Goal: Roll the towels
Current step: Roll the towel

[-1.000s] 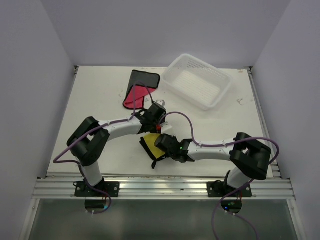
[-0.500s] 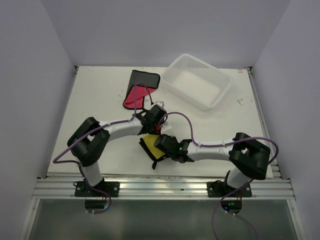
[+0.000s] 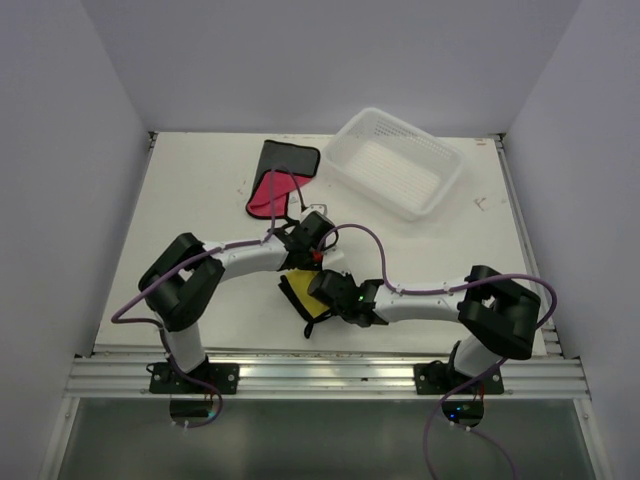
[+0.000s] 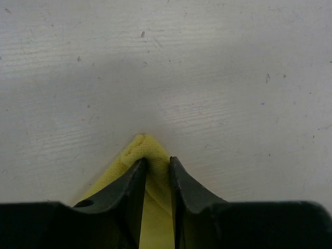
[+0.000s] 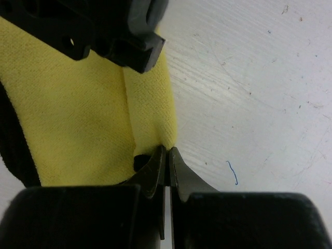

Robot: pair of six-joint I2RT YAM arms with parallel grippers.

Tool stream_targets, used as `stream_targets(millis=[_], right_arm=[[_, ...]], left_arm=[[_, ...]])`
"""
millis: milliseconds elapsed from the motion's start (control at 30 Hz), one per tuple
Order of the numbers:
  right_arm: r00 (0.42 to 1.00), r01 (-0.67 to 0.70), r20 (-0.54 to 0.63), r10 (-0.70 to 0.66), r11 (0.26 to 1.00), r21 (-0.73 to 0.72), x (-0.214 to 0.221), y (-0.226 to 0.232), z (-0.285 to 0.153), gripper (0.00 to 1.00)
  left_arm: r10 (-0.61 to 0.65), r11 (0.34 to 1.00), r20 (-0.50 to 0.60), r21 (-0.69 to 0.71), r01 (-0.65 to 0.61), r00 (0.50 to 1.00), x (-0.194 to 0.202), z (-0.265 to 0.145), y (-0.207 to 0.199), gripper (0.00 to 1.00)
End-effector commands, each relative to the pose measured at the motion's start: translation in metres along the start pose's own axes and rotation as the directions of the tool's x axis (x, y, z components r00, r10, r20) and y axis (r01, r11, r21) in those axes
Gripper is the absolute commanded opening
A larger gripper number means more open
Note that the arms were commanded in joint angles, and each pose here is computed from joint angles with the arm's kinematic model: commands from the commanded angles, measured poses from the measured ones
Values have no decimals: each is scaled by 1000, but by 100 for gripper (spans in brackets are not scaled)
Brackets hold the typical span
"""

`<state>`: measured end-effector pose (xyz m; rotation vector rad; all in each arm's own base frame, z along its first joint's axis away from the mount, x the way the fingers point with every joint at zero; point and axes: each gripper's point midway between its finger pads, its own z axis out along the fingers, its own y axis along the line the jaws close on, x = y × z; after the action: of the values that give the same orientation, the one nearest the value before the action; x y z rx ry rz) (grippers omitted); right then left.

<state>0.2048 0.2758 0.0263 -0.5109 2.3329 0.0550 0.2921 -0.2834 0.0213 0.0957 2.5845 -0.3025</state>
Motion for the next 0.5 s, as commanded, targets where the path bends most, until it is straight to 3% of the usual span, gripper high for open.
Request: stream_targets(millis=[0,200,467], right_arm=[[1000,7,17,-7,1000,-5,-2,6,0,0],[999,11,51,-11,1000,-4,-6,6,-6,0],[994,61,84,-62,998,15,-19,2,-15,0]], left_arm=[[37,989,-118,-136,-53,992,50,23,33,27],[29,990,-125,-133,-46,992,51,30,29,0],[-13,997,-37,-77,10,999,14,28,8,0]])
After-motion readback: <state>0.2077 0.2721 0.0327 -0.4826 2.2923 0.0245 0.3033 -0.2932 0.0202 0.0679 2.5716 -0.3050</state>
